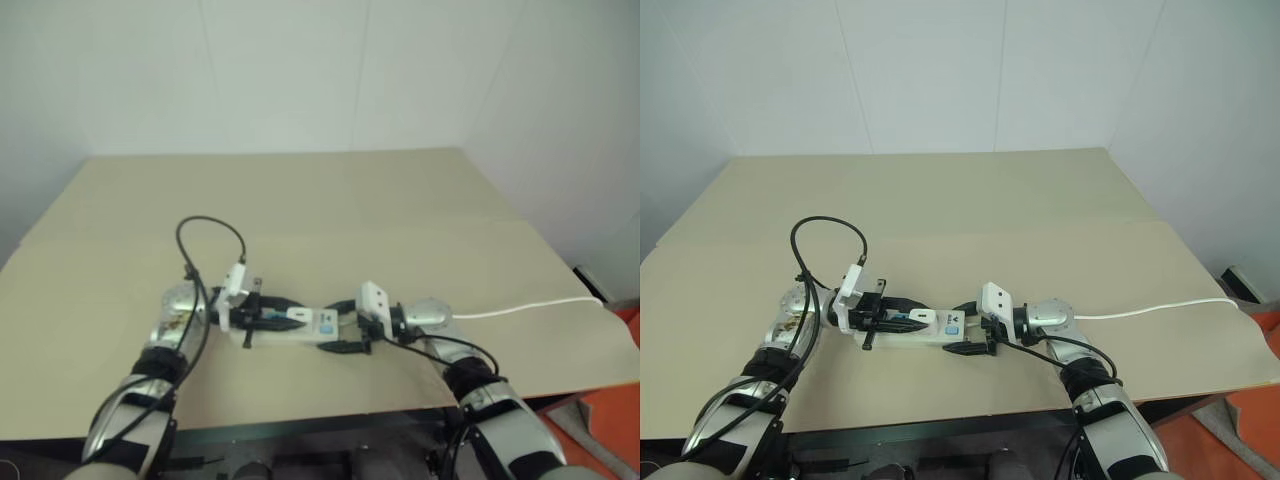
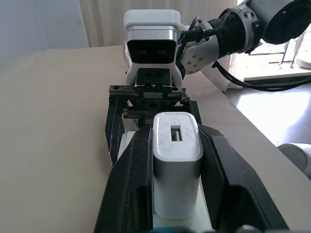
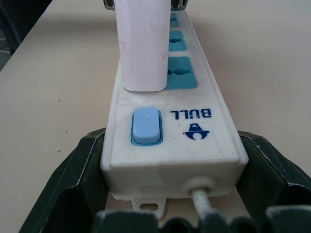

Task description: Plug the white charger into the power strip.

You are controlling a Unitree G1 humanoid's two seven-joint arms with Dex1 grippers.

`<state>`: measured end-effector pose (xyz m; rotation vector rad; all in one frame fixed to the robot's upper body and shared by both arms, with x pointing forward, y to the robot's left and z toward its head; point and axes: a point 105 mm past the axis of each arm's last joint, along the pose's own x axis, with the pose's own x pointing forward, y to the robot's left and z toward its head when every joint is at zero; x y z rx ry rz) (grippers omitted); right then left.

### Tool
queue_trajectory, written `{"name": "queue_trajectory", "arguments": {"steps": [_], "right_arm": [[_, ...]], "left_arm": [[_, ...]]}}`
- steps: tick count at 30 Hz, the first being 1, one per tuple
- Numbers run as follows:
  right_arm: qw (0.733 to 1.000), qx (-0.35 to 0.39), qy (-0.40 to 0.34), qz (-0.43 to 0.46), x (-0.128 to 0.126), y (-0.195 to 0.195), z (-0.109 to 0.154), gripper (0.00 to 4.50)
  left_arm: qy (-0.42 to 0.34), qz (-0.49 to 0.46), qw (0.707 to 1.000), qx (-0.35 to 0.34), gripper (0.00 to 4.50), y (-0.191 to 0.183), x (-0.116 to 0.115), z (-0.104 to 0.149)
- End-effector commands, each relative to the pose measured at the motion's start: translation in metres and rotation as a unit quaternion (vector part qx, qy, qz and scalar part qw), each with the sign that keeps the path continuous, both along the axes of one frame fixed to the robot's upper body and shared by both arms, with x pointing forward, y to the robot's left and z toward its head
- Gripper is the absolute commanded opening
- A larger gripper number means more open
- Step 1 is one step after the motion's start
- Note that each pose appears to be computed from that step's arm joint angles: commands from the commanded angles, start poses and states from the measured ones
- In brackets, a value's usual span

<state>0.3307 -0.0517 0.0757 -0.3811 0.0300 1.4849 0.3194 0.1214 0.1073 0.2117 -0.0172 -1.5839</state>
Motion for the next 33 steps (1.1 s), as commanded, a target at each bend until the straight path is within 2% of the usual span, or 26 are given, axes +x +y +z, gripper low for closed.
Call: {"name": "queue_trajectory", "arguments": {"steps": [1, 8, 18, 19, 20, 23, 29, 33], "right_arm": [[0.999, -0.028, 0.013, 0.01, -0.008, -0.005, -0.016, 3.42], [0.999, -0.03, 0.015, 0.01, -0.007, -0.004, -0.016, 3.42], [0.999, -0.005, 0.039, -0.014, 0.004, -0.003, -0.007, 3.42], [0.999, -0.01, 0.035, -0.01, 0.004, -0.004, -0.007, 4.14], [0.999, -0.012, 0.03, -0.006, 0.003, -0.006, -0.006, 4.42], [1.0, -0.006, 0.023, -0.002, 0.002, -0.012, 0.0, 4.47], [0.999, 0.011, -0.028, -0.018, -0.001, -0.045, 0.036, 4.47], [0.995, -0.002, -0.093, -0.041, -0.005, -0.075, 0.065, 4.47]], "left_arm": [[0.047, 0.024, 0.998, 0.033, 2.28, 0.016, -0.006, -0.027], [0.029, 0.017, 0.999, 0.038, 4.48, 0.018, -0.007, -0.02], [0.009, 0.068, 0.998, -0.009, 4.48, 0.044, 0.001, 0.025], [0.007, 0.075, 0.997, -0.016, 4.5, 0.048, 0.001, 0.03], [0.005, 0.081, 0.996, -0.022, 4.5, 0.054, 0.0, 0.035], [0.0, 0.096, 0.995, -0.021, 4.5, 0.067, -0.002, 0.045], [-0.011, 0.128, 0.992, 0.008, 4.5, 0.099, -0.011, 0.061], [-0.012, 0.154, 0.988, 0.011, 4.5, 0.114, -0.007, 0.071]]}}
